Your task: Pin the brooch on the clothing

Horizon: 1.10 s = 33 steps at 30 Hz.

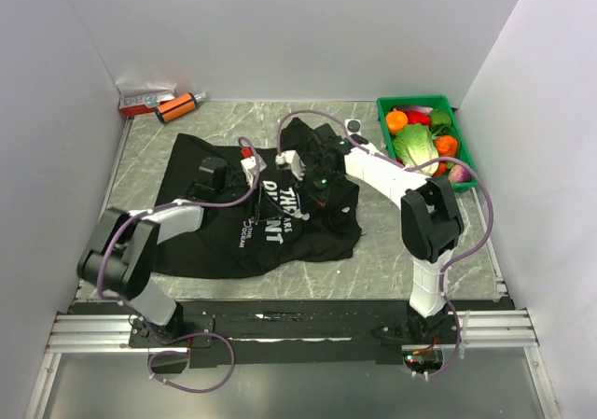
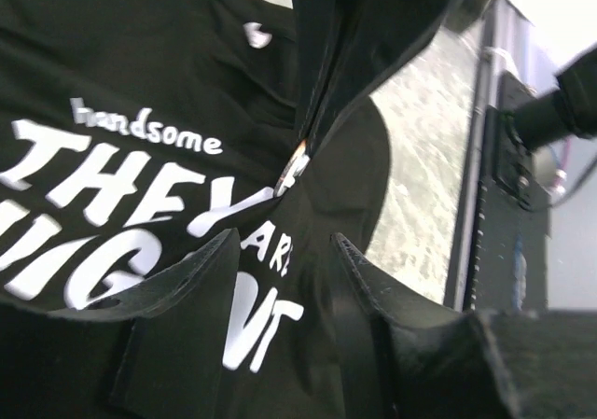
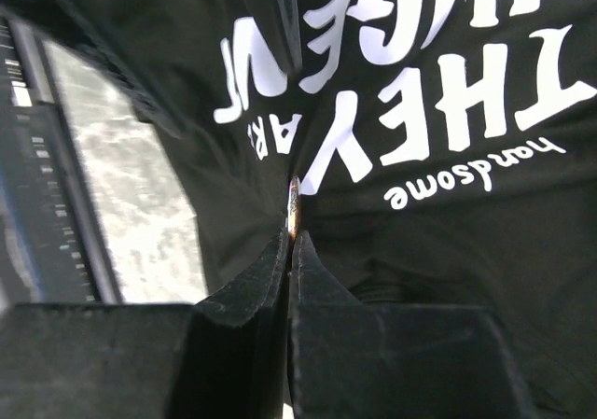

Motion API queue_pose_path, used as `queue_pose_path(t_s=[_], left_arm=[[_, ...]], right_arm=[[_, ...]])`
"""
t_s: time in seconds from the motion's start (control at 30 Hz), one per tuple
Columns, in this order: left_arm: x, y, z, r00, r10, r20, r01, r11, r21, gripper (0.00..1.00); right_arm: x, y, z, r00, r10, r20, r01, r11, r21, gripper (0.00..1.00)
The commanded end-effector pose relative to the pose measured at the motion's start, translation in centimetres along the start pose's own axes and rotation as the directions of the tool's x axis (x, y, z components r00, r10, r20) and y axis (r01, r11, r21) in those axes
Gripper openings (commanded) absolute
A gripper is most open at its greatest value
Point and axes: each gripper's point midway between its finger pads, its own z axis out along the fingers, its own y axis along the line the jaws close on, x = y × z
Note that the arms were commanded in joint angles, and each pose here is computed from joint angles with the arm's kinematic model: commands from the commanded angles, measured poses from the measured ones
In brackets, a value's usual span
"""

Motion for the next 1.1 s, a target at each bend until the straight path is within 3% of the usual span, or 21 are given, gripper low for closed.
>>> queue_pose_path(t_s=[0.0,0.13,0.37,0.8,0.97,1.07], left_arm=[[-2.0,-2.1,1.7,0.994,0.095,0.053,-0.103,0.976,0.189,0.47],[-1.0,-2.5,3.4,0.996,0.083,0.02,-0.085,0.96,0.265,0.45],[-1.4,-2.4,5.0,0.995,0.095,0.021,-0.097,0.956,0.277,0.43],[-0.5,-2.7,5.7,0.994,0.106,-0.038,-0.086,0.935,0.345,0.2],[0.2,-2.6,5.6,0.984,0.17,-0.048,-0.142,0.925,0.353,0.27],[0.7,-2.4,5.5,0.979,0.191,-0.064,-0.157,0.923,0.351,0.25]], right_arm=[[-0.7,2.5,-1.2,0.994,0.074,0.079,-0.061,0.985,-0.16,0.0],[-0.8,2.1,-1.2,0.988,0.111,0.104,-0.09,0.977,-0.192,0.0],[-1.1,1.9,-1.3,0.991,0.082,0.11,-0.059,0.978,-0.202,0.0],[-1.2,2.0,-1.5,0.989,0.093,0.116,-0.068,0.977,-0.202,0.0],[-1.5,2.0,-1.5,0.989,0.092,0.119,-0.066,0.977,-0.204,0.0],[-1.5,2.0,-1.6,0.988,0.094,0.121,-0.067,0.976,-0.208,0.0]])
